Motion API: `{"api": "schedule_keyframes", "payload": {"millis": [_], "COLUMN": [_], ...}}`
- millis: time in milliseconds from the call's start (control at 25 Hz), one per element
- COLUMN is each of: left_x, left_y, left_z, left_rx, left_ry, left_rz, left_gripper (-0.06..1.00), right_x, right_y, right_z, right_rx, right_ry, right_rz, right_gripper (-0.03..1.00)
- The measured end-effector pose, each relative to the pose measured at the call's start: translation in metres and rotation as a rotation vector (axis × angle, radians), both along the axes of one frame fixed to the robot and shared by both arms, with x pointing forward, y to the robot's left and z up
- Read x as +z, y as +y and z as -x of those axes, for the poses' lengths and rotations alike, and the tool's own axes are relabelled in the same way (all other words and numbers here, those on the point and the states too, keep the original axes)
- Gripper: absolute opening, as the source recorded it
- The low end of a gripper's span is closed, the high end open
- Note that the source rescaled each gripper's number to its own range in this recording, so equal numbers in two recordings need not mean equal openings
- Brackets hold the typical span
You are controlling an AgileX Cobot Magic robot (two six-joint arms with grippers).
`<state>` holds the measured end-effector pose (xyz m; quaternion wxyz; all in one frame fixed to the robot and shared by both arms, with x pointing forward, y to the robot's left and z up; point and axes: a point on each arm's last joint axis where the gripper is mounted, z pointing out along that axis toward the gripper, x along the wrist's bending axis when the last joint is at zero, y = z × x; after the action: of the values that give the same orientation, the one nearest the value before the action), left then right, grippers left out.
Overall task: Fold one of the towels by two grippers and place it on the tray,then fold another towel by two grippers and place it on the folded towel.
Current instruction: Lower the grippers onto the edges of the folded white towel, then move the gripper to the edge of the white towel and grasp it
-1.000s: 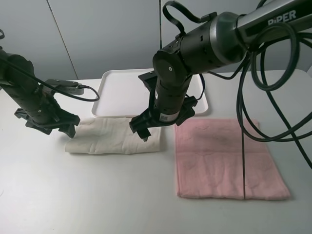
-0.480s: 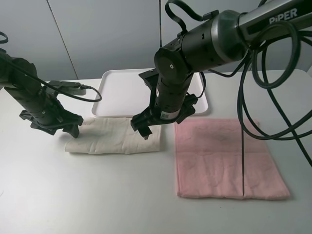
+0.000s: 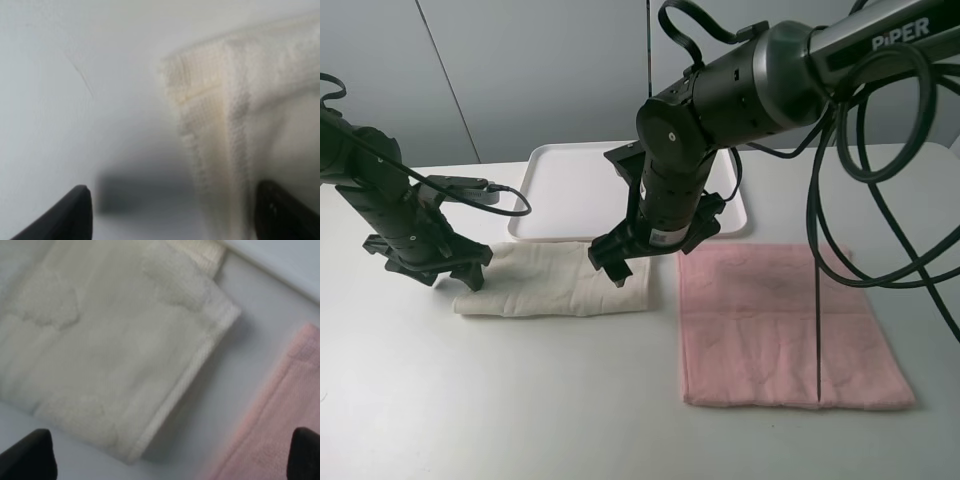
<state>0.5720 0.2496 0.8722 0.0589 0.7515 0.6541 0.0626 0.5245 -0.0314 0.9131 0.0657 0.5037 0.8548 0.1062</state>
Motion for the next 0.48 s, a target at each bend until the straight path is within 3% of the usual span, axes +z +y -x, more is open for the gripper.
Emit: {"api": "schedule_keyframes", "payload": {"millis": [480], "left_x": [0.000], "left_y": [0.001], "left_z": [0.002], "left_rx": [-0.003], "left_ry": [0.032], "left_rz": [-0.010], "left_gripper": [0.87], "right_x": [-0.017], "right_y": [0.017], "right_z": [-0.019], "right_rx": [-0.037], "right_ry": [0.083], "right_rz": [-0.025], "right_gripper": [1.00]}}
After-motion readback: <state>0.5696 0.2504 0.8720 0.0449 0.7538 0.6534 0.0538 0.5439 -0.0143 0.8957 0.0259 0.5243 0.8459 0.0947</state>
